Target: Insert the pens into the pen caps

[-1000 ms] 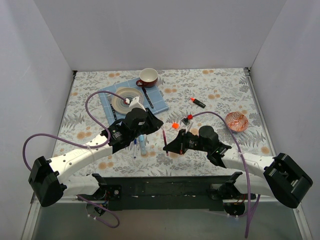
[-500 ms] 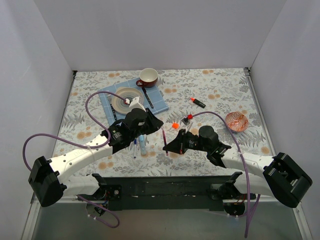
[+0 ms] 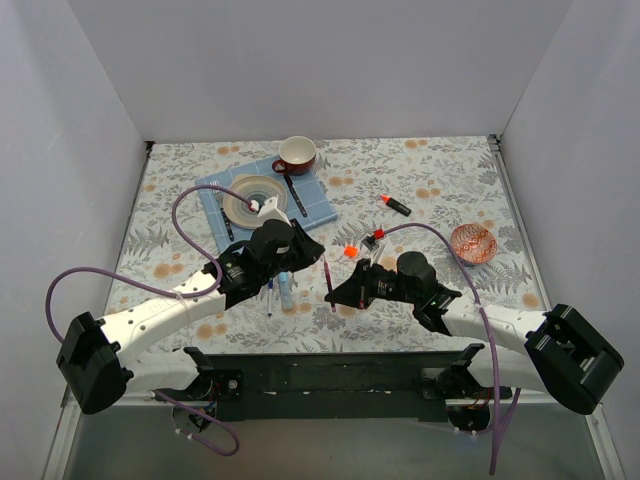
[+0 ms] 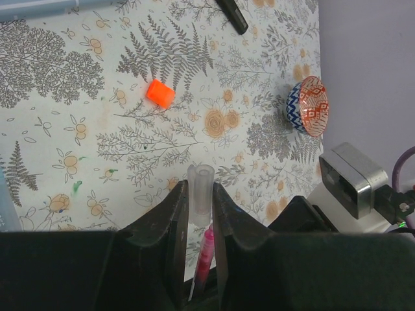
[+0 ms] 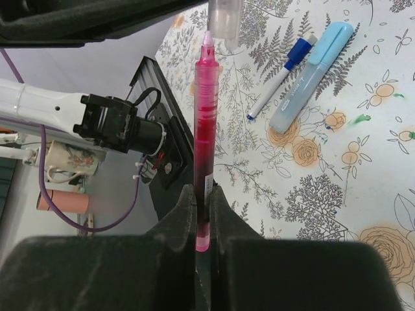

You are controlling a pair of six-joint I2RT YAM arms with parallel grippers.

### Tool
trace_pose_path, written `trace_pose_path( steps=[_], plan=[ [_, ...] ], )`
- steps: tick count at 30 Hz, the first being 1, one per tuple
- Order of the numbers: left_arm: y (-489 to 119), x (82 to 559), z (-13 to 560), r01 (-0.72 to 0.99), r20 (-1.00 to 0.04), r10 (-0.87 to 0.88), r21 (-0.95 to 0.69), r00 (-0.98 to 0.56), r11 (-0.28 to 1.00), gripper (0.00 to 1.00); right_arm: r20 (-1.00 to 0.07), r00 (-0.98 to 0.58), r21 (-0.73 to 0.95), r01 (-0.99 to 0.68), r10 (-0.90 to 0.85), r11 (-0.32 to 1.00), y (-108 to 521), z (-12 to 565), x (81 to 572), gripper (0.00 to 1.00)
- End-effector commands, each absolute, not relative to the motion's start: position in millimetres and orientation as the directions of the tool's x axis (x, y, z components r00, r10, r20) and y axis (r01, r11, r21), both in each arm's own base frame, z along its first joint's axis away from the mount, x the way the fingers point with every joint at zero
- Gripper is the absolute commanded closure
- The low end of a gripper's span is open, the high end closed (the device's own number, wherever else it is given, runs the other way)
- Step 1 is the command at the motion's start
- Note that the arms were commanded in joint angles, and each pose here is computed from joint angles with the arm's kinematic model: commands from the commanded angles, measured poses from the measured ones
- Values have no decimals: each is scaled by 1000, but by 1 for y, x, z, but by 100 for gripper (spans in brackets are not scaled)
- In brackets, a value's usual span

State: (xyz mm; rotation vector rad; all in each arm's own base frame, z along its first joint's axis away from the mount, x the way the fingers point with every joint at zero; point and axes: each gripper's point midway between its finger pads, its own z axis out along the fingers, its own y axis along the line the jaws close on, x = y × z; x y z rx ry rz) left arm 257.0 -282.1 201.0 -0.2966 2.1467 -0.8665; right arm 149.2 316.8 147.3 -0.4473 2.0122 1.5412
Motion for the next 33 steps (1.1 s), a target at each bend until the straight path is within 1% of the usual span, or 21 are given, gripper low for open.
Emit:
trace_pose_path(
  steps=[1,8,19,33],
  plan=[
    [-277,254,205,85,-597,-464,-668,-655,739,100,-655,-747,750,-625,112,216,324,175,154,99],
    [-272,259,215,87,-620,-481,-663,-620,743,100,-623,-775,776,-596,105,206,321,165,146,99],
    [-271,261,222,88,-624,-486,-664,-612,742,100,-597,-797,796,-576,91,186,323,157,139,99],
    [-273,258,223,97,-619,-483,-670,-620,736,100,-592,-801,802,-575,89,165,328,160,140,99]
  ],
)
